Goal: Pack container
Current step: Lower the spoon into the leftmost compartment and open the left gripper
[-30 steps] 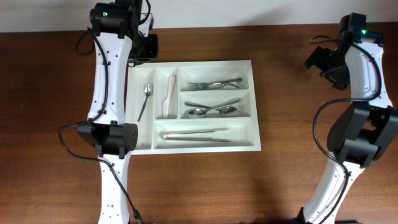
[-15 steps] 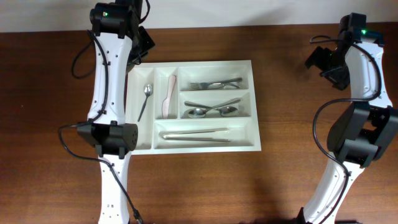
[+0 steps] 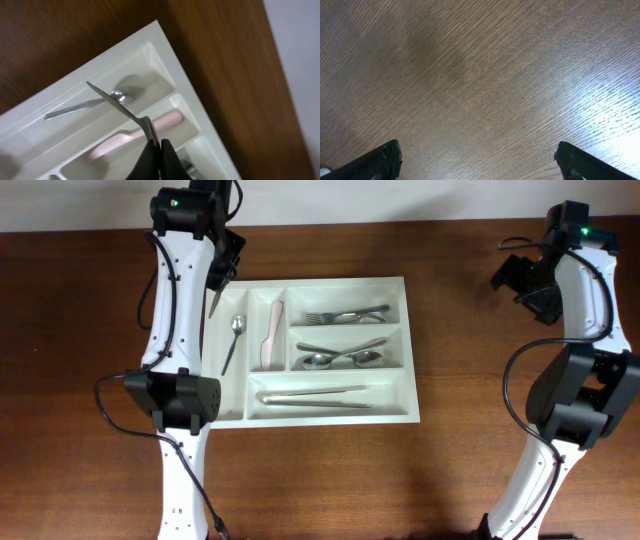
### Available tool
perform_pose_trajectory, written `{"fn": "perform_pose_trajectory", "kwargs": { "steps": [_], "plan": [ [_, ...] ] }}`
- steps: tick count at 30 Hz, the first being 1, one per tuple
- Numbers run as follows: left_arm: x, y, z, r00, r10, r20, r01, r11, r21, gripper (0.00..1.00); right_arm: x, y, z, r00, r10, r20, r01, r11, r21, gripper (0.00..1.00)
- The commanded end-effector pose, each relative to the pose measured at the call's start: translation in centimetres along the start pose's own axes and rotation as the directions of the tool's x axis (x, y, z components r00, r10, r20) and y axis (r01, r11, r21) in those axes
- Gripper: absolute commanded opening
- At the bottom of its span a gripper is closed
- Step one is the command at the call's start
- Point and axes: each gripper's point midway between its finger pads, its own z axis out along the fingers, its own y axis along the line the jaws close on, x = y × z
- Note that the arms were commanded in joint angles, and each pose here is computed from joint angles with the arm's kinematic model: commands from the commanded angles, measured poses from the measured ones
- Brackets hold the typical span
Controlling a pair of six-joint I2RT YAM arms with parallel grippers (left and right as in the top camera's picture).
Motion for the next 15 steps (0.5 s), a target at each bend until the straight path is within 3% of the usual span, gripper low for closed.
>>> {"fn": "perform_pose_trajectory", "kwargs": {
  "steps": [1,15],
  "plan": [
    [-0.8,0.1,-0.7,0.994,-0.106,0.024,0.106,0.994,0.012,0.02,-0.7,0.2,-1.0,1.000,-0.003,0.028,0.003,1.000,-0.018,0.99],
    [1.8,3.6,3.7,0.991,-0.110,-0.072,0.095,0.978,-0.185,0.02,-0.7,0.3,-1.0,1.000,-0.003,0.028,0.004,1.000,-0.018,0.99]
  ]
}}
